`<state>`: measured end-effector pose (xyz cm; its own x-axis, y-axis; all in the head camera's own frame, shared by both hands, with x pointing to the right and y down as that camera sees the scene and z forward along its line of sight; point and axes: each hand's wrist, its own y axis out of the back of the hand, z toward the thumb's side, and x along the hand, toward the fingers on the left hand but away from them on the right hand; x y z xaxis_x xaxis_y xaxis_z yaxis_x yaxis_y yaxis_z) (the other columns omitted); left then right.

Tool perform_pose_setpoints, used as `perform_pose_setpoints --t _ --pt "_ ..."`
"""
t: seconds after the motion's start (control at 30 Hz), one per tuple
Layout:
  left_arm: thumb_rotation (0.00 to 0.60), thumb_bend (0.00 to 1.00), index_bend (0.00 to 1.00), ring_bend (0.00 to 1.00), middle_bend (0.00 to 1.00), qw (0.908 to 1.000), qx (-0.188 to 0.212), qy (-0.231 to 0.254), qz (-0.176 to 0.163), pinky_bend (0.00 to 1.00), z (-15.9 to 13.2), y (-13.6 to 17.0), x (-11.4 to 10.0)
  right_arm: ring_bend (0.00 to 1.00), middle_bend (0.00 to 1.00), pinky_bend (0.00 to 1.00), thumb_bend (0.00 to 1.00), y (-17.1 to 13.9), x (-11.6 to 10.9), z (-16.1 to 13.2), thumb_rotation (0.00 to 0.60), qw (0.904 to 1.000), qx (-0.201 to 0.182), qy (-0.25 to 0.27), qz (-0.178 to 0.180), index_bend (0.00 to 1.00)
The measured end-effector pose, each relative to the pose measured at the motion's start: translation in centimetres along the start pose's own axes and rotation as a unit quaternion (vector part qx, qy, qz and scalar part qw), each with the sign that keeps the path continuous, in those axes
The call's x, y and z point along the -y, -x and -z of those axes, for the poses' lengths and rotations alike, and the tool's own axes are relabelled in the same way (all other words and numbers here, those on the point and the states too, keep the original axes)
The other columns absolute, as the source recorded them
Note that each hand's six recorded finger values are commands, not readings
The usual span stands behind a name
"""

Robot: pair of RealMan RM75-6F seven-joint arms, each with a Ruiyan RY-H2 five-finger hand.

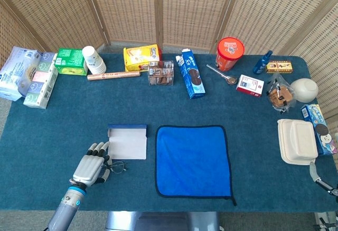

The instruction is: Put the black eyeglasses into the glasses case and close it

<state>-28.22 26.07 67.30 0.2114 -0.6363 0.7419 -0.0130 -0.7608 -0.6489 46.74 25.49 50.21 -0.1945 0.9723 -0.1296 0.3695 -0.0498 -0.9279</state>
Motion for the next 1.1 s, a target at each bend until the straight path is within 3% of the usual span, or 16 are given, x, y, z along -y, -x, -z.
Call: perform_pose_setpoints --t 0.67,1.1 --pt "0.542 0.41 0.55 0.00 0.08 1.0000 0.002 0.004 -0.001 0.02 -0.49 -0.18 0.19 0.00 0.13 0.16 0.38 -0.27 -0.47 0.17 0.395 1.0000 -0.001 0.005 0.006 0.08" --pt "0.541 0.47 0.61 0.00 0.11 0.9999 0.004 0.011 -0.003 0.04 -0.47 -0.13 0.09 0.00 0.13 0.16 0.38 -0.40 -0.76 0.08 0.392 0.9999 -0.005 0.011 0.011 0.07"
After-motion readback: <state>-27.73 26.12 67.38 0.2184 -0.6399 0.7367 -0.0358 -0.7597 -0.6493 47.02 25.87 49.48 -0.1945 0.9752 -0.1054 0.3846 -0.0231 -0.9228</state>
